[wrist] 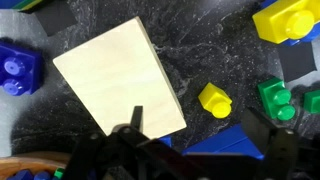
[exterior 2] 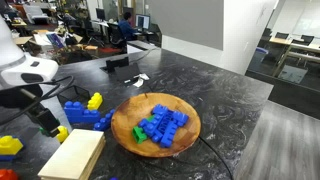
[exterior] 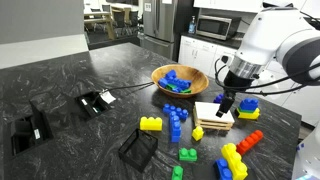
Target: Place the stacked blue blocks on top of the wooden box
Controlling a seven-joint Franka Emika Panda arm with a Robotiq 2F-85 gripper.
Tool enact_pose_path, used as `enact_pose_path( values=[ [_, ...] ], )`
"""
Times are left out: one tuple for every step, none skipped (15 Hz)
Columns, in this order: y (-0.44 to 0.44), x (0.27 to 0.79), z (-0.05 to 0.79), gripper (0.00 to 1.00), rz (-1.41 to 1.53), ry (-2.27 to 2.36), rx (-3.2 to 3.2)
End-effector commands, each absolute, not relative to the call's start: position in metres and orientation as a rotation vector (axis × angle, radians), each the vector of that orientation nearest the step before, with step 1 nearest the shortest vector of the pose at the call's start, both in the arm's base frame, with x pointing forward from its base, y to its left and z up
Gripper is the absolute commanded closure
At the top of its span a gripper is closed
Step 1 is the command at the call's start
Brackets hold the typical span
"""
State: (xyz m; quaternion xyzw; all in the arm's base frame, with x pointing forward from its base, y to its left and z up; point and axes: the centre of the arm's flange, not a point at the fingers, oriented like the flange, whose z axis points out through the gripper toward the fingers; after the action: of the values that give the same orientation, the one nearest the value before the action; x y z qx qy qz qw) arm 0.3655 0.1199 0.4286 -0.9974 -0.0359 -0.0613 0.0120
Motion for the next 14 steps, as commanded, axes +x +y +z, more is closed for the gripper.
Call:
enact_pose_path(
  values=[
    [0.12,0.366,0.429,0.0,-0.191,-0.112,-3.11],
    [0.119,0.367,0.429,0.0,-0.181,-0.113,-3.111],
    [0.119,0.368,0.428,0.0,-0.171,-0.117,-3.108],
    [0.12,0.371,0.428,0.0,-0.164,-0.121,-3.107],
    [0.121,0.374,0.429,0.0,-0.166,-0.131,-3.105],
    [0.123,0.381,0.431,0.0,-0.161,-0.115,-3.108],
    [0.124,0.39,0.434,0.0,-0.127,-0.054,-3.107],
    [0.126,0.399,0.438,0.0,-0.118,-0.025,-3.097],
    [0.127,0.41,0.441,0.0,-0.114,0.03,-3.105],
    [0.13,0.424,0.445,0.0,-0.119,0.072,-3.108],
    [0.132,0.436,0.448,0.0,-0.121,0.104,-3.11],
    [0.135,0.448,0.45,0.0,-0.142,0.104,-3.102],
    [0.127,0.422,0.445,0.0,-0.19,0.068,-3.088],
    [0.129,0.433,0.446,0.0,-0.187,0.08,-3.083]
  ],
)
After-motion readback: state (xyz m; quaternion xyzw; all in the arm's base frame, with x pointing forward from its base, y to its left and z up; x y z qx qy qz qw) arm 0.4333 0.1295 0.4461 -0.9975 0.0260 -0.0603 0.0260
